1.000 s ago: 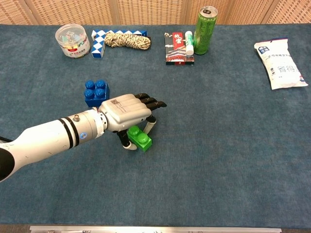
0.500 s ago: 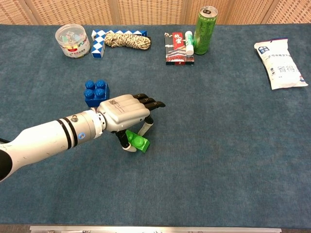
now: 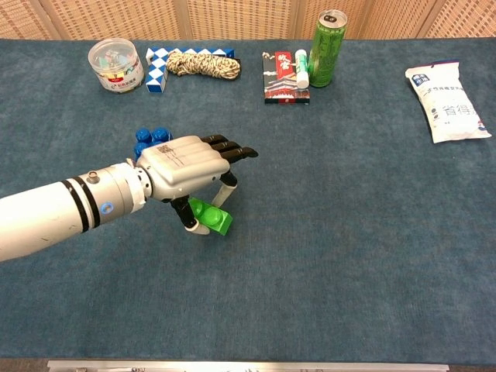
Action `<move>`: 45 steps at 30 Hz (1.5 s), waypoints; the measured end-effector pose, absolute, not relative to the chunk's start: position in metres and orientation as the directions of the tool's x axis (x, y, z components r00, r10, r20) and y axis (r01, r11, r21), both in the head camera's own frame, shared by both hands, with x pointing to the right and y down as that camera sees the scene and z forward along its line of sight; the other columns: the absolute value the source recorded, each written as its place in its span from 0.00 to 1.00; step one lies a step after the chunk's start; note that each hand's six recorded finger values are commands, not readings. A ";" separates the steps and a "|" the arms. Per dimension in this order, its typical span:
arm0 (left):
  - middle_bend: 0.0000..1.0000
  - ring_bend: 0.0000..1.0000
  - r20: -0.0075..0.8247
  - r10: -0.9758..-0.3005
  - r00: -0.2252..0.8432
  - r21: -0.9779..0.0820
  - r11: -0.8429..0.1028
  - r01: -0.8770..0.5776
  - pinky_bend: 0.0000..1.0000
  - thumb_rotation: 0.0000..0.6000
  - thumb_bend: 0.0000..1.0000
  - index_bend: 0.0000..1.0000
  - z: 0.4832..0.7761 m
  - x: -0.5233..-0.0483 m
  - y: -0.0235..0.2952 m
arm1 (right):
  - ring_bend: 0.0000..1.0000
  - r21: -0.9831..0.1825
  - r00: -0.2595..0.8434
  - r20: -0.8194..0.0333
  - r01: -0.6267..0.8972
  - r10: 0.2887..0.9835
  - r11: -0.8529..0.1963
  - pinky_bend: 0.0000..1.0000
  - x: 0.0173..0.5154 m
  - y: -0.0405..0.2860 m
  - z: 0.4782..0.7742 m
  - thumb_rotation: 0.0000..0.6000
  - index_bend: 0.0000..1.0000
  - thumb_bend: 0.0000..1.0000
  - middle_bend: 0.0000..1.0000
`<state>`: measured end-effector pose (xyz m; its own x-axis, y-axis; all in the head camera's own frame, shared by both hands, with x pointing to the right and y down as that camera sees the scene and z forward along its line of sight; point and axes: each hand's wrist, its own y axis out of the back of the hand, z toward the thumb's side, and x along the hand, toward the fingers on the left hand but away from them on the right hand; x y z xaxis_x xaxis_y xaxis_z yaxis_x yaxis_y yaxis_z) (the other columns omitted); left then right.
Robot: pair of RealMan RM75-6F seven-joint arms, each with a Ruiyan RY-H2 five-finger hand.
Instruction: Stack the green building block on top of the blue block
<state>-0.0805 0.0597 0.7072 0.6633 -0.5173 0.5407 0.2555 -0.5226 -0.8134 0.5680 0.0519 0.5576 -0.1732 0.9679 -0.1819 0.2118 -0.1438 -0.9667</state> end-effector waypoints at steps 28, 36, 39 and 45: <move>0.00 0.00 0.647 -0.651 0.397 -0.762 -0.538 0.361 0.04 1.00 0.17 0.59 0.677 -0.175 0.003 | 0.09 -0.968 -0.204 -0.177 0.215 0.963 -0.132 0.28 0.575 0.052 0.555 1.00 0.30 0.22 0.23; 0.00 0.00 0.669 -0.654 0.353 -0.743 -0.605 0.287 0.04 1.00 0.17 0.60 0.683 -0.184 -0.022 | 0.09 -0.968 -0.208 -0.175 0.217 0.962 -0.129 0.28 0.577 0.052 0.554 1.00 0.30 0.22 0.23; 0.00 0.00 0.675 -0.654 0.341 -0.736 -0.627 0.255 0.04 1.00 0.19 0.60 0.685 -0.187 -0.031 | 0.09 -0.968 -0.209 -0.174 0.218 0.962 -0.128 0.28 0.578 0.052 0.554 1.00 0.30 0.22 0.23; 0.00 0.00 0.674 -0.656 0.340 -0.734 -0.646 0.209 0.04 1.00 0.20 0.60 0.685 -0.184 -0.050 | 0.09 -0.967 -0.208 -0.175 0.218 0.962 -0.129 0.28 0.577 0.052 0.554 1.00 0.30 0.22 0.23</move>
<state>-0.1842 -0.0497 0.6846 0.3401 -0.6559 0.6739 0.2093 -0.6459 -0.7342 0.5775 0.0520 0.5540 -0.2084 0.9622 -0.1751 0.2185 -0.1287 -0.9673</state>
